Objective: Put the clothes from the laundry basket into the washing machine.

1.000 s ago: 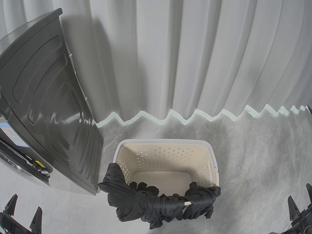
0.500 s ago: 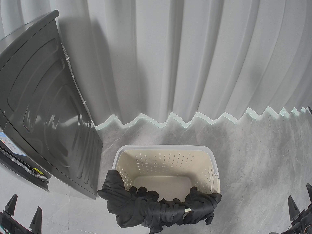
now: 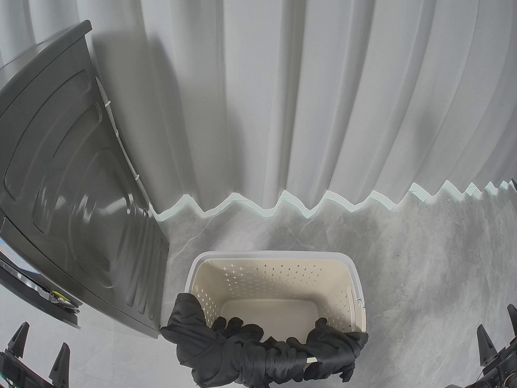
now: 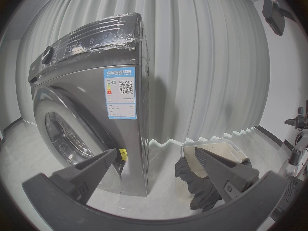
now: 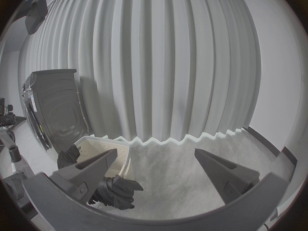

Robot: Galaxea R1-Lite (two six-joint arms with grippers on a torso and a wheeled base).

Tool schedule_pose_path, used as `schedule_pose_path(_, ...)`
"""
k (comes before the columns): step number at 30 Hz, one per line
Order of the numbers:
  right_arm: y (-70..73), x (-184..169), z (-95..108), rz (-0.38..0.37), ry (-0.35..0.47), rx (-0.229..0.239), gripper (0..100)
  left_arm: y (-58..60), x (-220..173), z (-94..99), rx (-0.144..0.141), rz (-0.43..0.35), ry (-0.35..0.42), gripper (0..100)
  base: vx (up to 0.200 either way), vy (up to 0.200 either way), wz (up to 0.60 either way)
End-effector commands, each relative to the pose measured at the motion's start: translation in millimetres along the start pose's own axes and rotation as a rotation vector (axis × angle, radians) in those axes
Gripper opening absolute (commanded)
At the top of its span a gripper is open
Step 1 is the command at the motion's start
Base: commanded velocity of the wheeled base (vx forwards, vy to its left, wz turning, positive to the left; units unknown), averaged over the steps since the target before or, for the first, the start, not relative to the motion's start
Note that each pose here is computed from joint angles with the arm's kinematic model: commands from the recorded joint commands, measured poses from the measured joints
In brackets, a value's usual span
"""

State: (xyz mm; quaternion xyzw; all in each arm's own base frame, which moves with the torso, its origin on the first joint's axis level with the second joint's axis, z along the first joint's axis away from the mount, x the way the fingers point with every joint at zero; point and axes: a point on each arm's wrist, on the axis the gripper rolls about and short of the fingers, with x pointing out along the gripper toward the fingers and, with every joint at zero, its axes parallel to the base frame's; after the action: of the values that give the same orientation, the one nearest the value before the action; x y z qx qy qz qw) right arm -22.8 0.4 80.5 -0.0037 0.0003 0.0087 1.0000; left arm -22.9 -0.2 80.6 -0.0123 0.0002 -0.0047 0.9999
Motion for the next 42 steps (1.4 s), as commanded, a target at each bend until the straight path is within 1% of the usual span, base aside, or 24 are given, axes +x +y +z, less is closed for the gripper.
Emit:
schedule_pose_path(1, 0.0, 0.0, -5.1, 0.001, 0.001, 0.000, 100, 0.1, 0.0, -4.8, 0.000, 0.000, 0.000, 100, 0.000, 0.000, 0.00)
schedule_pose_path(8, 0.0, 0.0, -5.1, 0.001, 0.001, 0.000, 100, 0.1, 0.0, -4.8, -0.001, 0.000, 0.000, 100, 0.000, 0.000, 0.00)
schedule_pose_path(14, 0.0, 0.0, -5.1, 0.001, 0.001, 0.000, 100, 0.1, 0.0, -4.7, -0.001, 0.000, -0.002, 100, 0.200, 0.000, 0.00)
schedule_pose_path(42, 0.0, 0.0, -5.1, 0.001, 0.001, 0.000, 100, 0.1, 0.0, -4.8, 0.000, 0.000, 0.000, 100, 0.000, 0.000, 0.00)
